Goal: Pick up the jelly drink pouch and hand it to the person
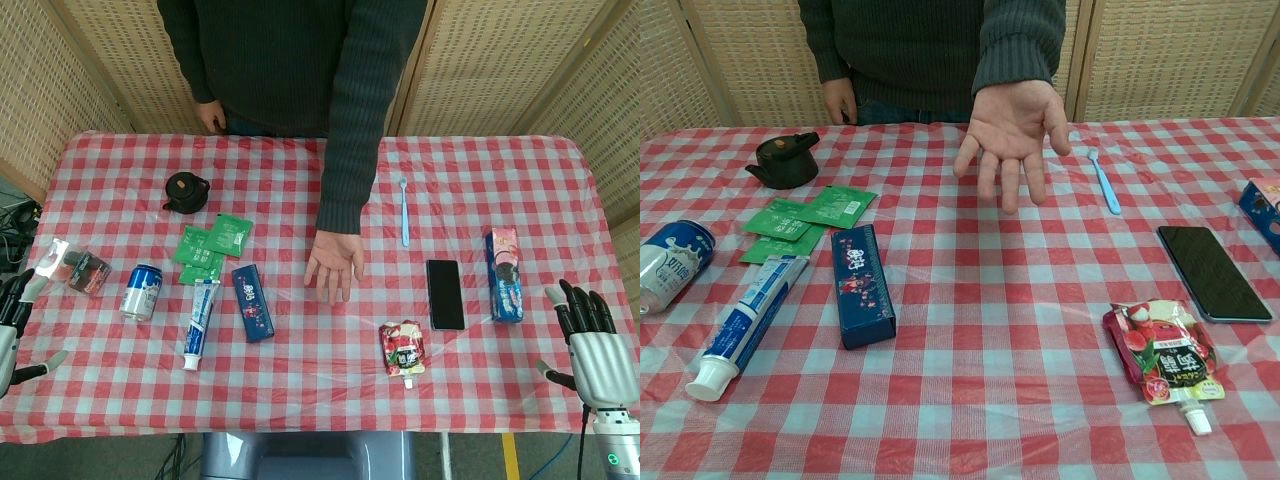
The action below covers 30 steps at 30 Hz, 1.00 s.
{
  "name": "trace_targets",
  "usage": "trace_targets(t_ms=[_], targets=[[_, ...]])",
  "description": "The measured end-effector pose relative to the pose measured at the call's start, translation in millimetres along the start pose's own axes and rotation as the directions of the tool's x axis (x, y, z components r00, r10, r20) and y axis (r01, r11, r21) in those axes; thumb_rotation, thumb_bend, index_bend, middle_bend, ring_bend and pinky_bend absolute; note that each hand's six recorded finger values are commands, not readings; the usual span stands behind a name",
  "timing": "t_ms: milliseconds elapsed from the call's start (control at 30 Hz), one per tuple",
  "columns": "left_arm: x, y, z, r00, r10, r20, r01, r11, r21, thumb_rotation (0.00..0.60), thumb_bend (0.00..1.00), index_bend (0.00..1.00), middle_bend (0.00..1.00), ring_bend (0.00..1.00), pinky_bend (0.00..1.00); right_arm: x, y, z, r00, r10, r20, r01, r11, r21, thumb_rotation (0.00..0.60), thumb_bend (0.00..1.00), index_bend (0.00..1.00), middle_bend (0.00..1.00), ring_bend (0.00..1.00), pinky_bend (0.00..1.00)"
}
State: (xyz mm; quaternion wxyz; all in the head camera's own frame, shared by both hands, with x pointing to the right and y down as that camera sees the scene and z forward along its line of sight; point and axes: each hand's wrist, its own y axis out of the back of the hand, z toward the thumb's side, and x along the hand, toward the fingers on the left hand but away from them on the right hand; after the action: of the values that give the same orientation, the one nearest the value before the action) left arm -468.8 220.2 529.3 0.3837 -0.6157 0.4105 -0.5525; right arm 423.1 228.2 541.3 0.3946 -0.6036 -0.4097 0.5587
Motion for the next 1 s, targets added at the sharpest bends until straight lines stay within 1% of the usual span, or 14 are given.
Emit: trace_targets(t_ms=[167,267,400,500,533,600,633,700,733,800,833,900,933,1000], targets=[[-0.3,-0.8,-1.1,1.000,-0.001,-0.007,0.001,1.000,0.002,0.600,0.00,0.00,0.00,0.00,0.00,-0.2,-2.9,0.8,1.000,0.013,-0.001,-0.013,1.000,0.001,0.600,0.00,0.00,0.00,0.00,0.00],[0.2,-2.0,-1.1,1.000,-0.006,-0.010,0.006,1.000,-0.001,0.600,0.00,0.00,0.00,0.00,0.00,-0.6,-7.8,2.6,0.999,0.039,-0.009,-0.039,0.999,-0.013,0.600,0.00,0.00,0.00,0.00,0.00],[1.6,-2.3,-2.1,1.000,-0.004,-0.016,0.004,1.000,-0.001,0.600,0.00,0.00,0.00,0.00,0.00,-4.0,-22.2,12.6,0.991,0.119,-0.059,-0.121,0.992,-0.037,0.600,0.00,0.02,0.00,0.00,0.00],[4.0,-3.6,-2.7,1.000,-0.009,-0.023,0.009,1.000,-0.002,0.600,0.00,0.00,0.00,0.00,0.00,-12.0,-37.5,28.7,0.969,0.202,-0.141,-0.210,0.976,-0.049,0.600,0.00,0.06,0.02,0.00,0.00],[5.0,-3.8,-3.1,1.000,-0.010,-0.026,0.010,1.000,-0.002,0.600,0.00,0.00,0.00,0.00,0.00,-17.1,-43.7,37.4,0.955,0.234,-0.183,-0.247,0.968,-0.051,0.600,0.00,0.07,0.03,0.00,0.00],[7.7,-4.0,-4.2,0.999,-0.010,-0.035,0.010,1.000,0.001,0.600,0.00,0.00,0.00,0.00,0.00,-26.9,-52.1,52.7,0.927,0.278,-0.252,-0.299,0.953,-0.050,0.600,0.00,0.09,0.05,0.00,0.00],[8.9,-4.2,-4.8,0.999,-0.010,-0.039,0.010,1.000,0.003,0.600,0.00,0.00,0.00,0.00,0.00,-34.4,-56.6,64.1,0.906,0.300,-0.299,-0.327,0.944,-0.045,0.600,0.00,0.09,0.06,0.01,0.00],[11.0,-5.4,-6.5,0.999,-0.014,-0.050,0.014,1.000,0.005,0.600,0.00,0.00,0.00,0.00,0.00,-45.8,-62.3,82.4,0.872,0.325,-0.366,-0.361,0.932,-0.032,0.600,0.00,0.10,0.07,0.01,0.00],[12.3,-6.4,-7.7,0.998,-0.017,-0.057,0.017,1.000,0.007,0.600,0.00,0.00,0.00,0.00,0.00,-52.6,-66.0,94.7,0.848,0.339,-0.406,-0.380,0.925,-0.021,0.600,0.00,0.10,0.07,0.01,0.00],[14.2,-8.1,-9.2,0.998,-0.020,-0.065,0.021,1.000,0.012,0.600,0.00,0.00,0.00,0.00,0.00,-61.5,-71.5,113.0,0.814,0.356,-0.459,-0.401,0.916,-0.003,0.600,0.00,0.10,0.07,0.02,0.00],[15.1,-8.9,-9.9,0.997,-0.022,-0.070,0.023,1.000,0.013,0.600,0.00,0.00,0.00,0.00,0.00,-67.1,-75.3,124.3,0.793,0.366,-0.487,-0.413,0.911,0.012,0.600,0.00,0.10,0.08,0.03,0.00],[17.1,-11.0,-12.0,0.996,-0.025,-0.081,0.027,0.999,0.017,0.600,0.00,0.00,0.00,0.00,0.00,-74.7,-81.3,139.8,0.764,0.382,-0.520,-0.428,0.903,0.035,0.600,0.00,0.11,0.08,0.04,0.01],[17.9,-11.9,-12.8,0.996,-0.027,-0.086,0.029,0.999,0.018,0.600,0.00,0.00,0.00,0.00,0.00,-79.0,-85.6,149.6,0.745,0.394,-0.538,-0.438,0.897,0.051,0.600,0.00,0.12,0.09,0.04,0.01],[19.7,-13.9,-14.9,0.995,-0.032,-0.097,0.034,0.999,0.021,0.600,0.00,0.00,0.00,0.00,0.00,-84.0,-92.4,164.2,0.718,0.411,-0.562,-0.452,0.889,0.072,0.600,0.00,0.13,0.09,0.04,0.01]])
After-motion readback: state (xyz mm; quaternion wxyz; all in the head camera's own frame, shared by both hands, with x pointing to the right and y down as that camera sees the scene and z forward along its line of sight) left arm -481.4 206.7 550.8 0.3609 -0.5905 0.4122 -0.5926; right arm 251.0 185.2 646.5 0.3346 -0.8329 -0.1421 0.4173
